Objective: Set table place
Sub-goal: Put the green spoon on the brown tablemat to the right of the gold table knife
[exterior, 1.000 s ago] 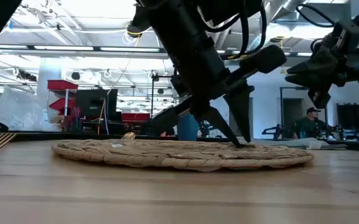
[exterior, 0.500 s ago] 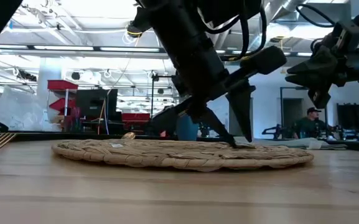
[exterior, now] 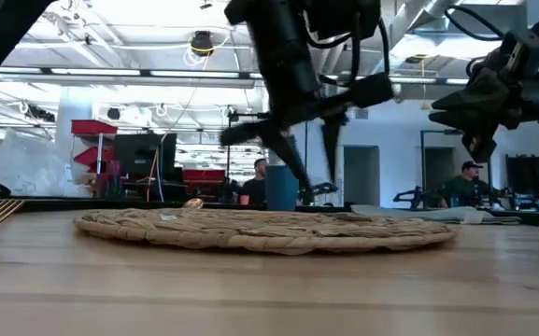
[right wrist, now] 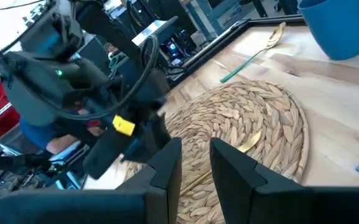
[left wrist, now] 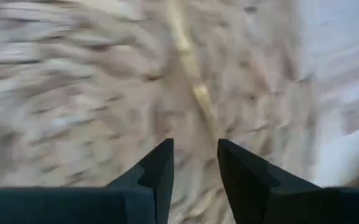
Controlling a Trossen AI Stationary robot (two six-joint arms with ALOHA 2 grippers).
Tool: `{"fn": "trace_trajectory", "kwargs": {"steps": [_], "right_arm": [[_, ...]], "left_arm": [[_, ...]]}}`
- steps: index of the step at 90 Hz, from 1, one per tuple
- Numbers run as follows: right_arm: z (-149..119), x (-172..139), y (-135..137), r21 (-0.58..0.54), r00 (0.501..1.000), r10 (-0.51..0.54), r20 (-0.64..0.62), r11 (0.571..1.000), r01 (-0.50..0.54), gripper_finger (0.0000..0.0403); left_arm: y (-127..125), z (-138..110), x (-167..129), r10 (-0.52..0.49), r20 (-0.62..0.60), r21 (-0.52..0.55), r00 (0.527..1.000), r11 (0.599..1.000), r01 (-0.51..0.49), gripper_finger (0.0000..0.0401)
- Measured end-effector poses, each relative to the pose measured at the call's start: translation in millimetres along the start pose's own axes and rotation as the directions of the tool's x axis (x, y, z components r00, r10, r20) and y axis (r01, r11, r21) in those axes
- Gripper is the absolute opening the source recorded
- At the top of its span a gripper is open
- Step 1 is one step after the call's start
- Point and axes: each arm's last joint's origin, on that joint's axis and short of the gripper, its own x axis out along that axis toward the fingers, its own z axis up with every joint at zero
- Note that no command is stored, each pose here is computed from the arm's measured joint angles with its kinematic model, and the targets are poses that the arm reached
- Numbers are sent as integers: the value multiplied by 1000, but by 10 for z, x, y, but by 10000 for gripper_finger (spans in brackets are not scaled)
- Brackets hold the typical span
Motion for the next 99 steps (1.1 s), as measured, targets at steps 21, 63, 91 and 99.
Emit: {"fn": "trace_trajectory", "kwargs": {"steps": [21,63,91,99], "right_arm": [[0,0,0,0,1000,1,-1,1000,-1,71],[-3,0,12,-1,999,34,-17,999,-34,71],[-3,0,16,-2,999,47,-24,999,-47,71],[-3,-1,16,-2,999,47,-24,999,-47,71]], "left_arm": [[404,308,-151,394,14,-10,919,919,-394,107],[1204,798,-146,333,18,-69,943,941,-331,107],[2211,1096,-502,180,181,-282,967,951,-124,107],[2295,1218,-467,159,197,-278,967,955,-100,107]]}}
